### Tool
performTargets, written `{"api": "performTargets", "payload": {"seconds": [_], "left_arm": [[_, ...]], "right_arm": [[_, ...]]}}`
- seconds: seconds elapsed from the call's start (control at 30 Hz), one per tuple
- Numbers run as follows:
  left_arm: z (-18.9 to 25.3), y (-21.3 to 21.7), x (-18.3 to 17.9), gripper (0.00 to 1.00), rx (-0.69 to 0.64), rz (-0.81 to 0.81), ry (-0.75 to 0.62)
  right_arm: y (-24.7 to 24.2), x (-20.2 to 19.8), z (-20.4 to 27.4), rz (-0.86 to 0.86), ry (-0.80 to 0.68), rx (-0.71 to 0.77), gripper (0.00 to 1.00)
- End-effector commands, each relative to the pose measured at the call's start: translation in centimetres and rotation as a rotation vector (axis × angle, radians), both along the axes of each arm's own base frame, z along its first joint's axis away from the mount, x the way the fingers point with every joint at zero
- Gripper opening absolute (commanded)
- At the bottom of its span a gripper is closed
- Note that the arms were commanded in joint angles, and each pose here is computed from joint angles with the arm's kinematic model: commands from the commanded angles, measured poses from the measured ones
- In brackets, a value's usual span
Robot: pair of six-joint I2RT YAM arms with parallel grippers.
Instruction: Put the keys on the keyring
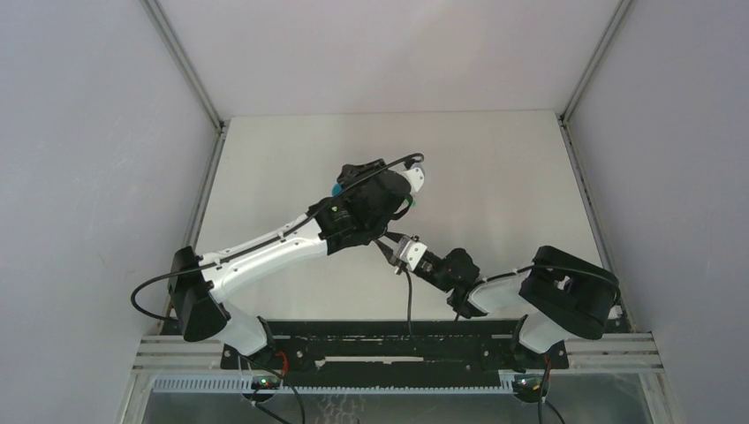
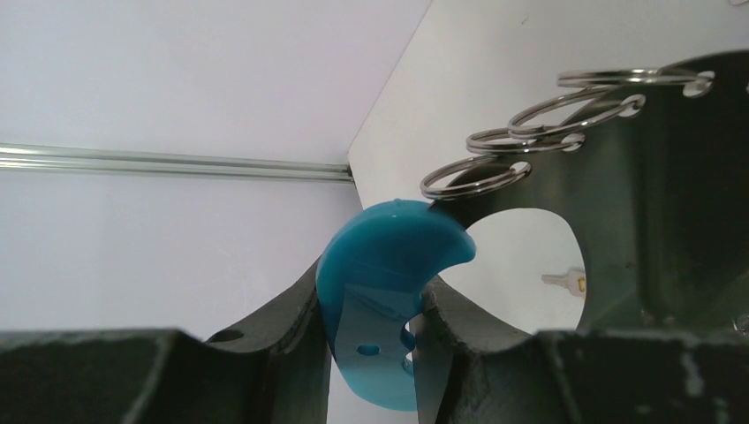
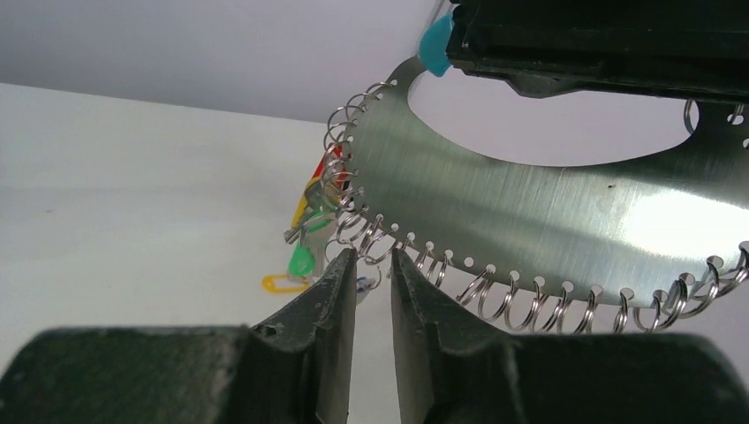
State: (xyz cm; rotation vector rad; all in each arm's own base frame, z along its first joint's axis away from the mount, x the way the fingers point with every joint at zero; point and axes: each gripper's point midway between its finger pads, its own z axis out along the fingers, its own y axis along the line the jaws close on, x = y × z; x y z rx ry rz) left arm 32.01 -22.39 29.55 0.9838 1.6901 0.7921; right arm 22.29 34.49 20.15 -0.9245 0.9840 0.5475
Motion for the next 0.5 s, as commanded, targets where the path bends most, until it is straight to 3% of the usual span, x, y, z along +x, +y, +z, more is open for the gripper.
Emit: {"api": "performTargets", "payload": {"seconds": [0.0,0.47], "left_arm": [[4.9,0.5,-0.4,0.10,-0.132,0.023,-0.092],[4.9,0.5,-0.6,0.09,-0.137,0.016,-0.091]], "right_arm": [[0.3,1.0,2.5,-0.065,-0.059,0.080,0.19],[-0.6,2.6,1.3,-0.221,-0.020,0.072,0.23]]}}
